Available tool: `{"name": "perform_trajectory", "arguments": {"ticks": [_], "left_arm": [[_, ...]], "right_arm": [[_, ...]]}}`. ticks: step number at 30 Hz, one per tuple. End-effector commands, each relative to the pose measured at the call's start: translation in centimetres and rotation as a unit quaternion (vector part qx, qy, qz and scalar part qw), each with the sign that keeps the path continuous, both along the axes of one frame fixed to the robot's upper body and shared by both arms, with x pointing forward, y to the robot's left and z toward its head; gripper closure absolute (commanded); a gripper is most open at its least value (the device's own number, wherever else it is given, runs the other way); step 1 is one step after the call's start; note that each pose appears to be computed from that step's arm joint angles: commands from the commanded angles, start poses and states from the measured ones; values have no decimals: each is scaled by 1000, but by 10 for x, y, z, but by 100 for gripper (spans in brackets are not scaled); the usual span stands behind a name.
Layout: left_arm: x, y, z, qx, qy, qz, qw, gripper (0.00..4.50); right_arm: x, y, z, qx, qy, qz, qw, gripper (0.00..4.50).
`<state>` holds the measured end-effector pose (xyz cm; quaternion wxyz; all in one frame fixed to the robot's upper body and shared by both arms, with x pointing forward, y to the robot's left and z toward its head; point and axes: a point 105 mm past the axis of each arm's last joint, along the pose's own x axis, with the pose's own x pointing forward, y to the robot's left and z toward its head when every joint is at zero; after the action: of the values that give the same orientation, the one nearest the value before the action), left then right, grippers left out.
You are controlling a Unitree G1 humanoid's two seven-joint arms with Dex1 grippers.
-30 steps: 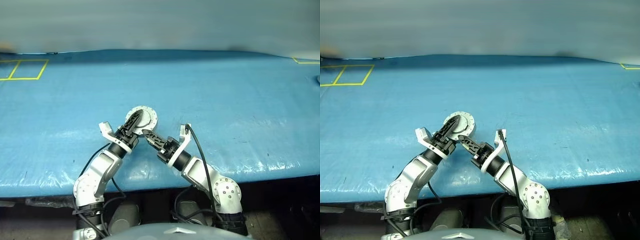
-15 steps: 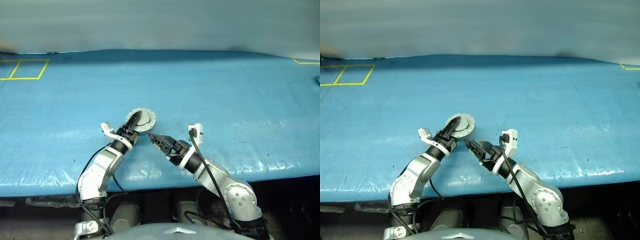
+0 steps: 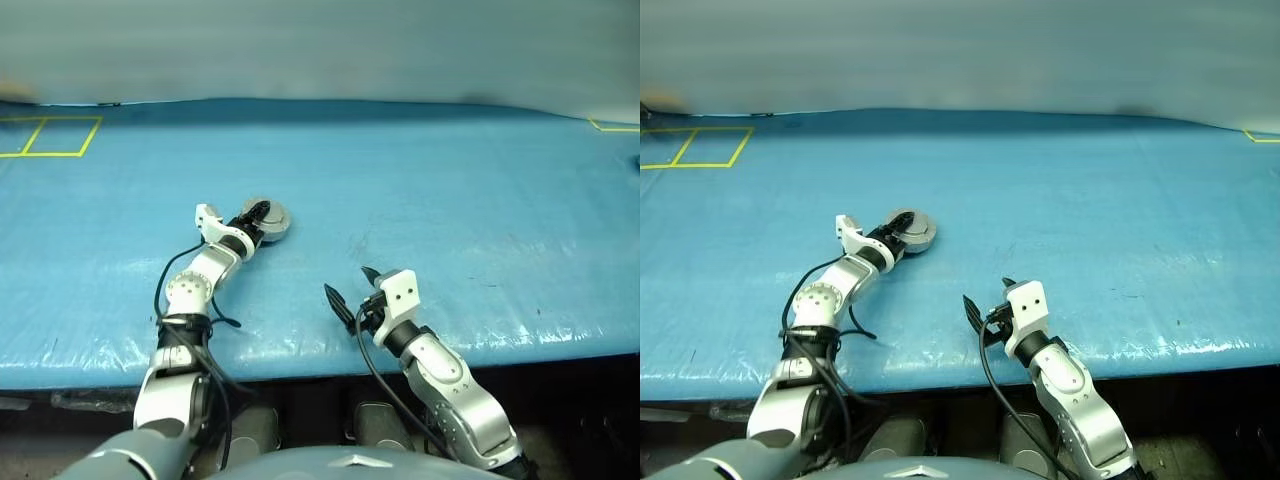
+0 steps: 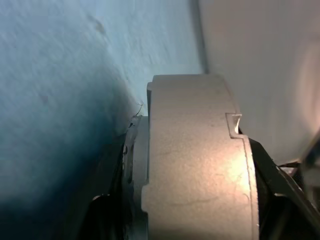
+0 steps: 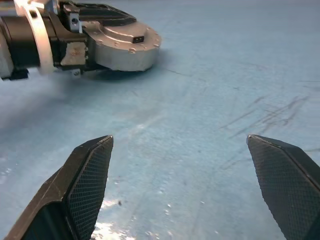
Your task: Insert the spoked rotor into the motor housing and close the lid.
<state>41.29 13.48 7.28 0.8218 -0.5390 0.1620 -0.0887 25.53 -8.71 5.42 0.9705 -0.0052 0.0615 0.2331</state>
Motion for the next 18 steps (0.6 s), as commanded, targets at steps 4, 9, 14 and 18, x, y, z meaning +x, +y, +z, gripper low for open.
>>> {"name": "perform_trajectory", "arguments": {"ticks": [4,9,14,18], "left_arm": [[42,7,42,28,-63,35,997,216],[51,-1,35,62,-37,37,997,216],[49,2,18,91,9,48,995,181],[45,12,8,88,34,56,994,54]], "right_arm": [[-2,-14,1,-51,-62,-45,996,0],[-6,-15,-8,-53,-58,-63,995,0],[-7,-13,-10,-43,-53,-71,995,0],[-6,-13,-9,-46,-55,-72,995,0]]}}
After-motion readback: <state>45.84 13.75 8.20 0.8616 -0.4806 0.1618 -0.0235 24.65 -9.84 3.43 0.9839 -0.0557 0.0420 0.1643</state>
